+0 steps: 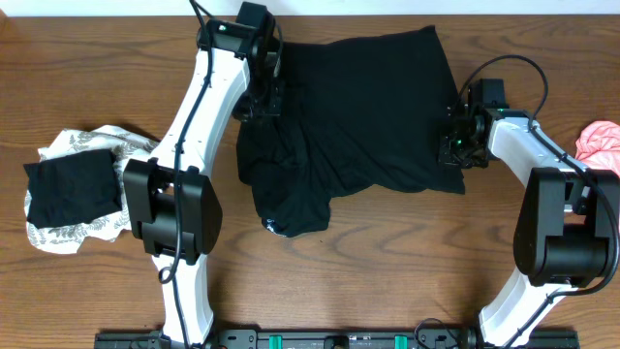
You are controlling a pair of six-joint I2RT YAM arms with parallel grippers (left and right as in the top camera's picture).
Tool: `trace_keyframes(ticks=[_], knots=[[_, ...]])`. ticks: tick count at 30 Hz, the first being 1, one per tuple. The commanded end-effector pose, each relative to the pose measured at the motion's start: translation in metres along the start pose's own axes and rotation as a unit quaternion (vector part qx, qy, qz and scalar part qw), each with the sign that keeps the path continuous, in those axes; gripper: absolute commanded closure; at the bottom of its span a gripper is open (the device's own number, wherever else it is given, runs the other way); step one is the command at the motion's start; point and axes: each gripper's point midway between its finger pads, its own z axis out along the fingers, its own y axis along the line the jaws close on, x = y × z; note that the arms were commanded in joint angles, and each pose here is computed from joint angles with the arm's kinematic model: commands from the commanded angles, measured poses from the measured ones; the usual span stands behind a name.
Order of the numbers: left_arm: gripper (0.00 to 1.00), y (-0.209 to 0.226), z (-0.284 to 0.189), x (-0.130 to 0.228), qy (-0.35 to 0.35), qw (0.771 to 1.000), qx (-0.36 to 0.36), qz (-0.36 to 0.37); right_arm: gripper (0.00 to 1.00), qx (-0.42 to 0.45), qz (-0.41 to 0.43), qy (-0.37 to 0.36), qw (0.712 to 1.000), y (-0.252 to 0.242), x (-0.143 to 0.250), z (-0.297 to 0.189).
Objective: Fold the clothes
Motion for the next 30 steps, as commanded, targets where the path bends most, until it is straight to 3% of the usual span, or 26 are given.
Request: trace_keyframes(ticks=[1, 6, 10, 14, 19, 24, 30], knots=[[0.82, 0.003, -0.031, 0.020, -0.004, 0.999, -0.047, -0.014, 0.90, -0.006, 0.003, -0.007, 1.000, 0.003, -0.004, -0.006], [0.80, 0.025, -0.083, 0.056, -0.027, 0.986, -0.160, -0.032, 0.90, -0.011, 0.003, -0.004, 1.000, 0.004, -0.002, -0.006], [0.73, 0.024, -0.083, 0.066, -0.044, 0.987, -0.148, -0.036, 0.90, -0.011, 0.004, -0.001, 1.000, 0.004, -0.001, -0.006], [0.72, 0.010, -0.033, 0.068, -0.030, 0.996, -0.085, -0.011, 0.89, -0.010, 0.004, 0.000, 1.000, 0.004, 0.000, -0.006], [0.62, -0.012, 0.029, 0.051, -0.074, 0.995, -0.018, 0.061, 0.89, -0.010, 0.004, 0.001, 1.000, 0.004, 0.000, -0.006], [0.43, -0.018, 0.039, 0.014, -0.160, 0.982, -0.009, 0.097, 0.89, -0.011, 0.003, -0.003, 1.000, 0.004, -0.002, -0.006], [0.38, -0.017, 0.049, -0.020, -0.213, 0.972, -0.007, 0.102, 0.89, -0.011, 0.003, -0.004, 1.000, 0.004, -0.003, -0.006]])
